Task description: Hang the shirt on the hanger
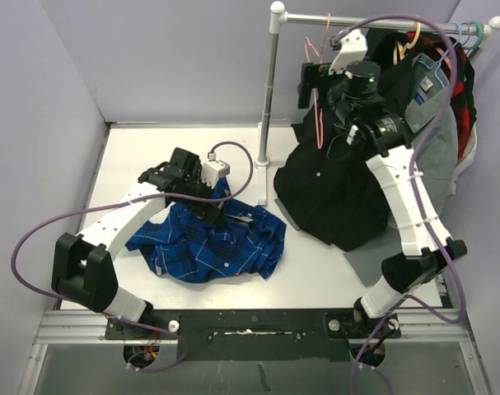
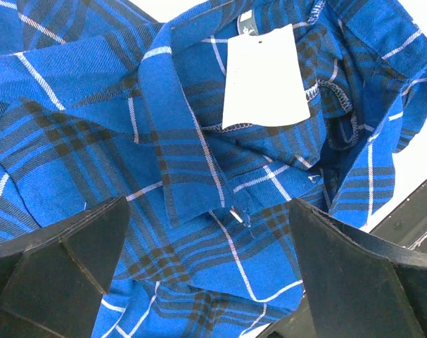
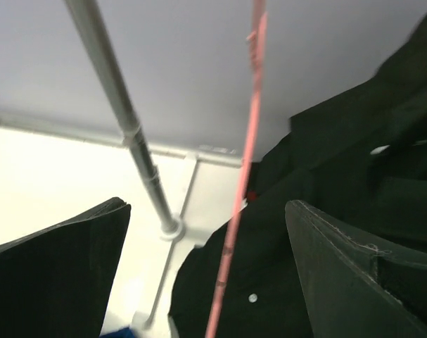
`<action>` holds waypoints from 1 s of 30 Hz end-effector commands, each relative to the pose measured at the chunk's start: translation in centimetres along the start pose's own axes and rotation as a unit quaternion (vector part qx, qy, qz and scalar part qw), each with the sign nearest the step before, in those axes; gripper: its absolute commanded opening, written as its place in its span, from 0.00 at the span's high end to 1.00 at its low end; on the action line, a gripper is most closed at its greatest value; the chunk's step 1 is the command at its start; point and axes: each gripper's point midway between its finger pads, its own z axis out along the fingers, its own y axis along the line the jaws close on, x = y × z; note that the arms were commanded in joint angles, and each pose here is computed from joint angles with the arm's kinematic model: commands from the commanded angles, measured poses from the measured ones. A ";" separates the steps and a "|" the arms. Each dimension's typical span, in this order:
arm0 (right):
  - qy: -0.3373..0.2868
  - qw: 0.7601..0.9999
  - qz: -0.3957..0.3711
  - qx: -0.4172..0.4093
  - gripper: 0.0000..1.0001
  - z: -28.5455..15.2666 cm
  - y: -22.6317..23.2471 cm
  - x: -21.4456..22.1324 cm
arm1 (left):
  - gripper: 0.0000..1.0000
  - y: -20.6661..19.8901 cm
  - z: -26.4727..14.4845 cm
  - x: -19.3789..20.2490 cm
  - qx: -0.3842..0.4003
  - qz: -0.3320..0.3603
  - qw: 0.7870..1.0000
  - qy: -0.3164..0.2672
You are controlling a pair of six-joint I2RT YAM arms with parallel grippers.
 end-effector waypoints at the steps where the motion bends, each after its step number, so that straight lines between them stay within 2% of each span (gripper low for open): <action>1: 0.010 0.997 0.031 -0.073 0.02 -0.1 2.7 -0.4 | 0.02 0.5 -1.6 -1.8 -0.024 0.021 0.998 -0.055; 10: 0.048 0.998 0.028 -0.019 0.02 2.8 0.6 4.3 | 0.02 0.4 -1.7 -1.3 -0.023 0.021 0.998 -0.059; 23: 0.095 0.995 0.007 0.004 0.02 6.1 -0.7 10.4 | 0.02 0.2 -2.2 -1.2 -0.006 0.012 0.998 -0.067; 27: 0.086 0.996 0.002 0.003 0.33 6.4 -0.8 10.7 | 0.02 0.2 -2.4 -1.0 -0.003 0.008 0.998 -0.069; 30: 0.074 0.997 0.002 0.001 0.66 6.1 -0.7 10.4 | 0.02 0.4 -2.4 -0.8 -0.003 0.005 0.997 -0.071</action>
